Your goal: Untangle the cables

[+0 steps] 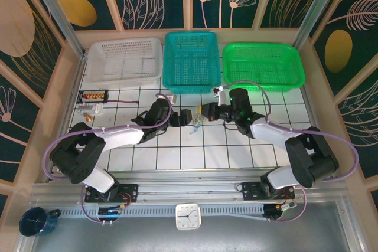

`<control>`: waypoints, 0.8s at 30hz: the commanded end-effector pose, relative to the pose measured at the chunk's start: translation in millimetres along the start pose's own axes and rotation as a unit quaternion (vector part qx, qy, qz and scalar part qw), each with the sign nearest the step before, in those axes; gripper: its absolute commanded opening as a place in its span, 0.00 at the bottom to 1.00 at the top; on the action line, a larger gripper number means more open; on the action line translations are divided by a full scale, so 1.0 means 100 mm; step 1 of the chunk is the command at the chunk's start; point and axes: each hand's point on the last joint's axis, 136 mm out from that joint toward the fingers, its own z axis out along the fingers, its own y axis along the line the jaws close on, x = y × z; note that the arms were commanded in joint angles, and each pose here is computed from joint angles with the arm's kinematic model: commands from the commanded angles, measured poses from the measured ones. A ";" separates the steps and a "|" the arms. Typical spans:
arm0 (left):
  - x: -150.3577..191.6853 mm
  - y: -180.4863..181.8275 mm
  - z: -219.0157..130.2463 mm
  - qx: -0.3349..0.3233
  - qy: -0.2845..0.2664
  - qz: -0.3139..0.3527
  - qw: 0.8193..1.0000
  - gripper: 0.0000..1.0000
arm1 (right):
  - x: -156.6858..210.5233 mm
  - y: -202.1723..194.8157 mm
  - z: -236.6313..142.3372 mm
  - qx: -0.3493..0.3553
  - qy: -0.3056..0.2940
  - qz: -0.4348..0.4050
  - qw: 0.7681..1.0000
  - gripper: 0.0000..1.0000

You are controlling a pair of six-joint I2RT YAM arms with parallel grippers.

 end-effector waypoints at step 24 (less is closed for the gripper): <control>0.27 0.17 0.19 0.012 0.005 -0.027 1.000 0.91 | -0.17 0.36 0.27 -0.067 -0.001 -0.012 0.998 0.00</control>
